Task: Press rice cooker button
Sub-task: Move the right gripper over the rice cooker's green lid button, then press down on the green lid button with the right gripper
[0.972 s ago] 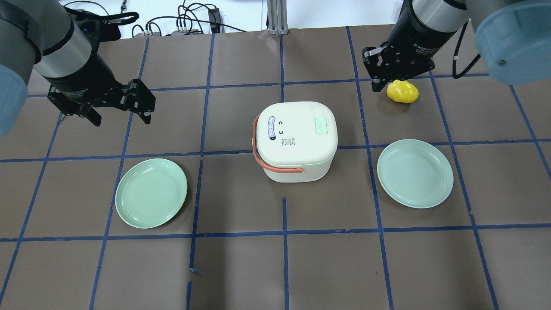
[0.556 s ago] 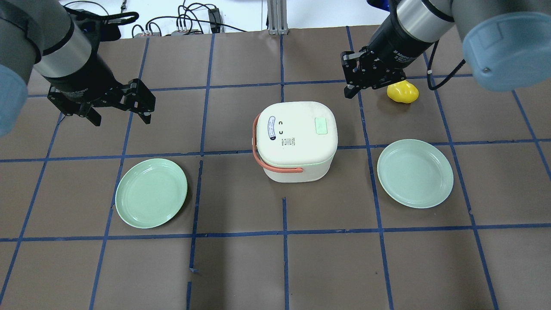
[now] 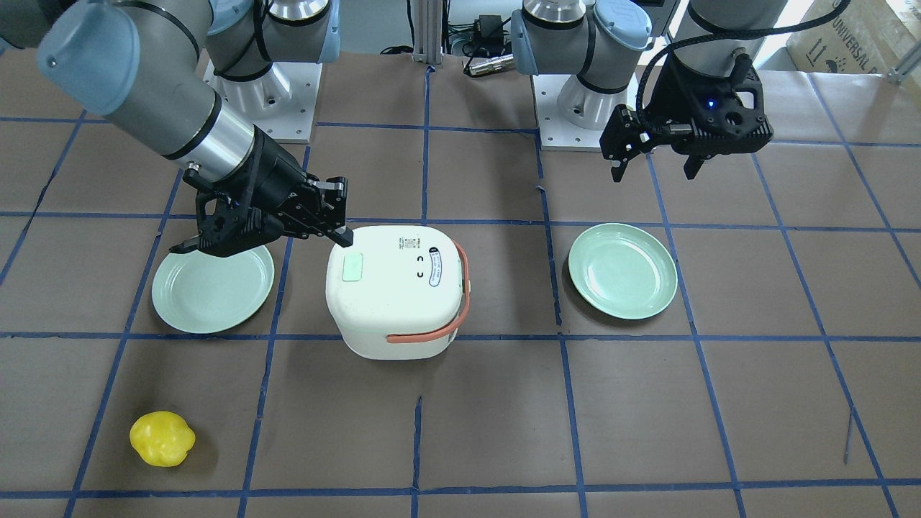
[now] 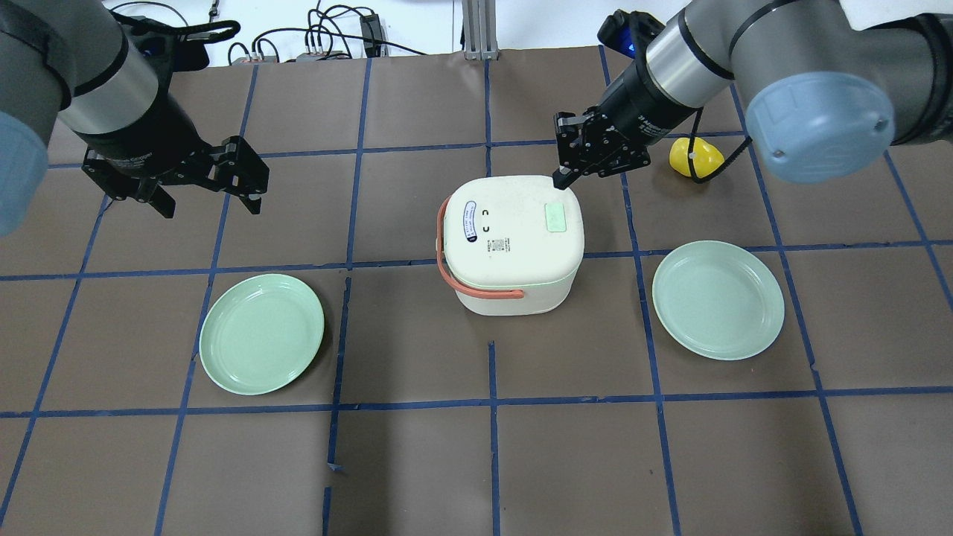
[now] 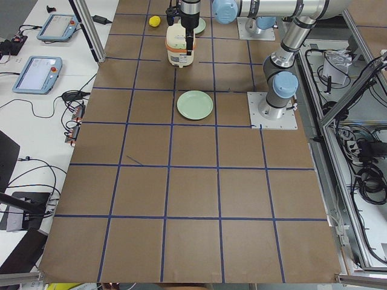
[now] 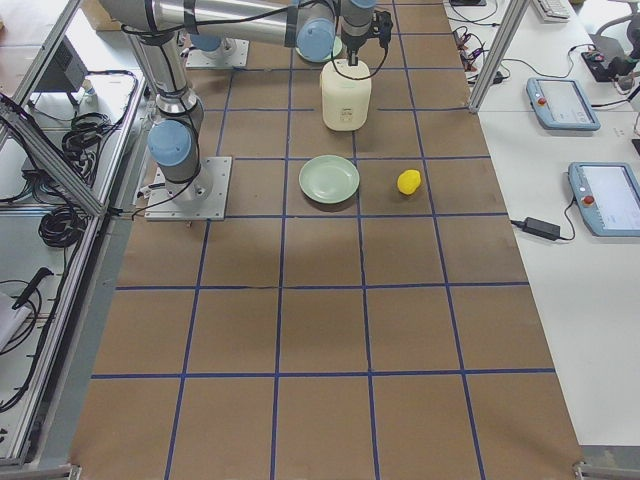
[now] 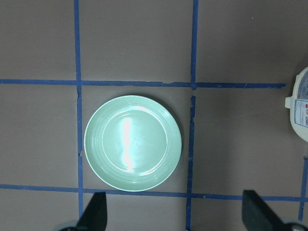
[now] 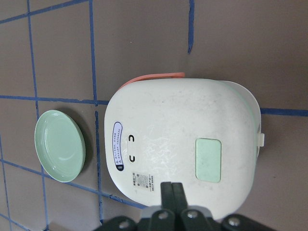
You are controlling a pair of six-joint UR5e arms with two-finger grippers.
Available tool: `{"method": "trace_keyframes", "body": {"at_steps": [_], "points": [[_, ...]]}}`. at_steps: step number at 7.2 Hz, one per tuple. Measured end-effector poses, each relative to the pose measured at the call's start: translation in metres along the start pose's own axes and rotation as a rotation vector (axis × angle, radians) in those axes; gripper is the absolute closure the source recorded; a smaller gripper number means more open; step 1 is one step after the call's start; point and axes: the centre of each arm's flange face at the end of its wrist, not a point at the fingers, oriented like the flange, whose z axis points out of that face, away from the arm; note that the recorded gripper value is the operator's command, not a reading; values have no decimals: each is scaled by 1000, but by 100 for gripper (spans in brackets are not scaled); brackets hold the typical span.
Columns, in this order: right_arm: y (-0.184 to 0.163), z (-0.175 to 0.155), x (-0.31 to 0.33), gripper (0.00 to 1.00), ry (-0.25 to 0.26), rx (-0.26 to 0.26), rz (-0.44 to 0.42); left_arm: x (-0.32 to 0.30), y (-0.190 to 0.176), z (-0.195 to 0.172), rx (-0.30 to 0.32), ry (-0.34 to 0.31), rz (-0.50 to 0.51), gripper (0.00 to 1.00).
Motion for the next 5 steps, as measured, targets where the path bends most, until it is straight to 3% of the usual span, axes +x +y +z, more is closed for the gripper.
{"method": "trace_keyframes", "body": {"at_steps": [5], "points": [[-12,28,13,97,4,-18,-8,0,0,0,0,0,0,0]]}}
